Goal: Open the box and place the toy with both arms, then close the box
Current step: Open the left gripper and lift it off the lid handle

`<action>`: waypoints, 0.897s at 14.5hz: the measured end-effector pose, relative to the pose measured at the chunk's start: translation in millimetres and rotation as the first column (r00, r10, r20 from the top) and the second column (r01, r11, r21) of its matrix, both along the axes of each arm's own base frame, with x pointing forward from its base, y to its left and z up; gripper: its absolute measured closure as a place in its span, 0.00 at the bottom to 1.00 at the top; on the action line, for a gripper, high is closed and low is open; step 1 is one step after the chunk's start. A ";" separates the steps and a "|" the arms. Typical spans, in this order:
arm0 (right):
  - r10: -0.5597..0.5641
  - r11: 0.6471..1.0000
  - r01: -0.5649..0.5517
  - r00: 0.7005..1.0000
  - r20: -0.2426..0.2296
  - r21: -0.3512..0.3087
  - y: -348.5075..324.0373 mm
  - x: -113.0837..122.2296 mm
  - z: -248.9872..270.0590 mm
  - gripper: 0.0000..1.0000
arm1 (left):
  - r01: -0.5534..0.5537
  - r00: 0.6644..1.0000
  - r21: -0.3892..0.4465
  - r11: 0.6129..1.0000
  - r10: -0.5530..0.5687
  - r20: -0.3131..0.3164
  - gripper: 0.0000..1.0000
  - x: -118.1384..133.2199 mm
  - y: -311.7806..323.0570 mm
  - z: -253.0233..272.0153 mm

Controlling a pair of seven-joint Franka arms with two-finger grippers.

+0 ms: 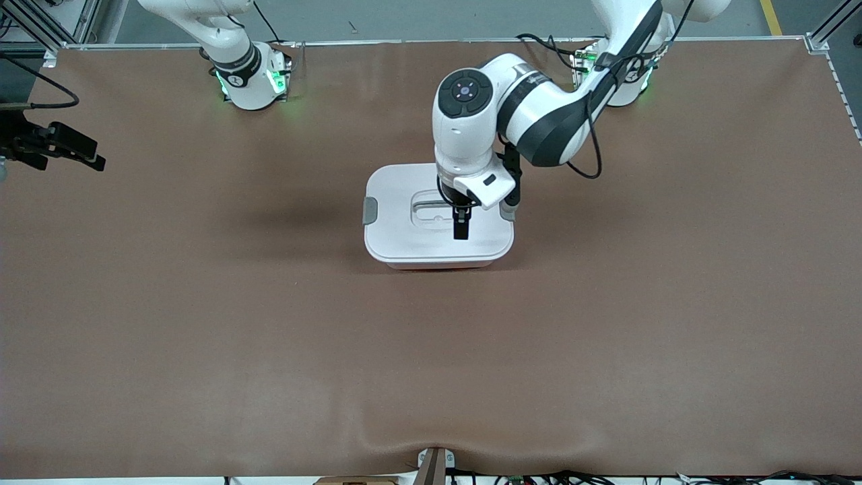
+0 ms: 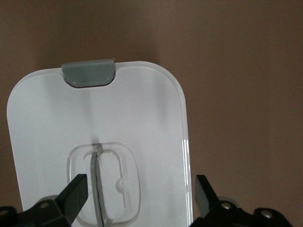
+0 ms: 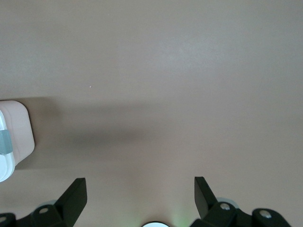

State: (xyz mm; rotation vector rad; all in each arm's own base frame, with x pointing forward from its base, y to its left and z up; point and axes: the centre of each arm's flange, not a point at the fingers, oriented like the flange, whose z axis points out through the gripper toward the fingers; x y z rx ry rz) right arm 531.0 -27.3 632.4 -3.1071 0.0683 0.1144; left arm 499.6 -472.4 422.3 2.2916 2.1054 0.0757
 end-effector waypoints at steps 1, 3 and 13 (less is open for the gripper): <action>0.000 1.000 0.000 1.000 0.001 0.000 0.0 0.0 0.3 0.00 | 0.006 1.000 -0.004 1.000 -0.006 0.009 0.00 4.8 6.4 7.0; 0.000 1.000 0.000 1.000 0.002 -0.005 -0.4 0.1 0.7 0.00 | 0.025 0.999 -0.012 1.000 -0.025 0.033 0.00 17.7 24.4 24.8; -0.001 1.000 0.002 0.999 0.037 -0.012 -1.6 3.9 3.9 0.00 | 0.219 0.973 0.039 0.975 -0.221 0.068 0.00 66.8 127.3 87.1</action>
